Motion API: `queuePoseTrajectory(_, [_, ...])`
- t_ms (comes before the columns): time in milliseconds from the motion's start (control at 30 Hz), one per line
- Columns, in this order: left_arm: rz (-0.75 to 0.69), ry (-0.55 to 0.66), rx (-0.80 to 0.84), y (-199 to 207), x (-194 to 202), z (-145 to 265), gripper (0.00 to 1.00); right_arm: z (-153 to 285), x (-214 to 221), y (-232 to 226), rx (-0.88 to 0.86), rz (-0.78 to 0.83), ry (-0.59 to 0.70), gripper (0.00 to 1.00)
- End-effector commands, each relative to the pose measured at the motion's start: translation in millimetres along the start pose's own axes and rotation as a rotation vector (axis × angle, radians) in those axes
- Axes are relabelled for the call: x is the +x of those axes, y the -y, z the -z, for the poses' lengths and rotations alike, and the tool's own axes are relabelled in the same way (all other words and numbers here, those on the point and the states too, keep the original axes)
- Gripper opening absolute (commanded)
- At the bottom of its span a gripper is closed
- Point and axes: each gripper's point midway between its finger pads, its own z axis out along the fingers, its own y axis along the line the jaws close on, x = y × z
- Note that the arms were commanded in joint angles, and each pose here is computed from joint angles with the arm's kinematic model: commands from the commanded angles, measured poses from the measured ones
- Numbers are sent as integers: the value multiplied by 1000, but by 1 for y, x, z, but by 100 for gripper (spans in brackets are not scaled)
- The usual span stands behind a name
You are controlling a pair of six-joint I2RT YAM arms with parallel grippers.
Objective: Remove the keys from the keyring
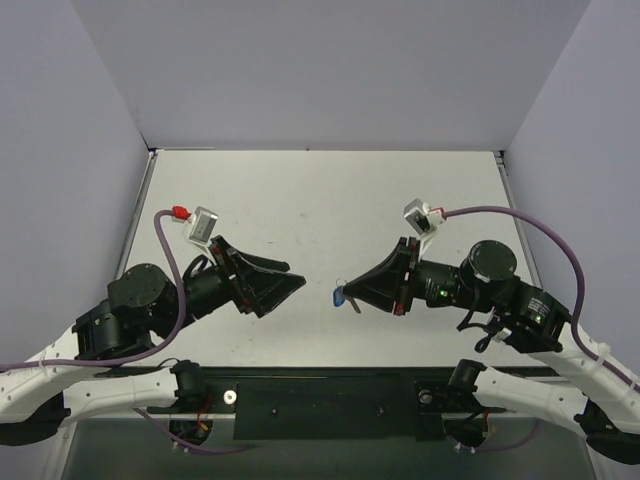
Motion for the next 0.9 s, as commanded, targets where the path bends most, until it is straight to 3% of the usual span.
queuePoseTrajectory(0, [10, 149, 45, 17, -36, -3, 82, -6, -53, -21, -84, 44, 109, 0])
queuePoseTrajectory(133, [-33, 103, 40, 19, -28, -15, 81, -11, -59, -24, -121, -2, 173, 0])
queuePoseTrajectory(367, [-53, 127, 85, 23, -27, -20, 68, -3, -62, -23, -149, -76, 277, 0])
queuePoseTrajectory(867, [-44, 121, 195, 38, -20, -19, 48, 5, -56, -31, -194, -63, 277, 0])
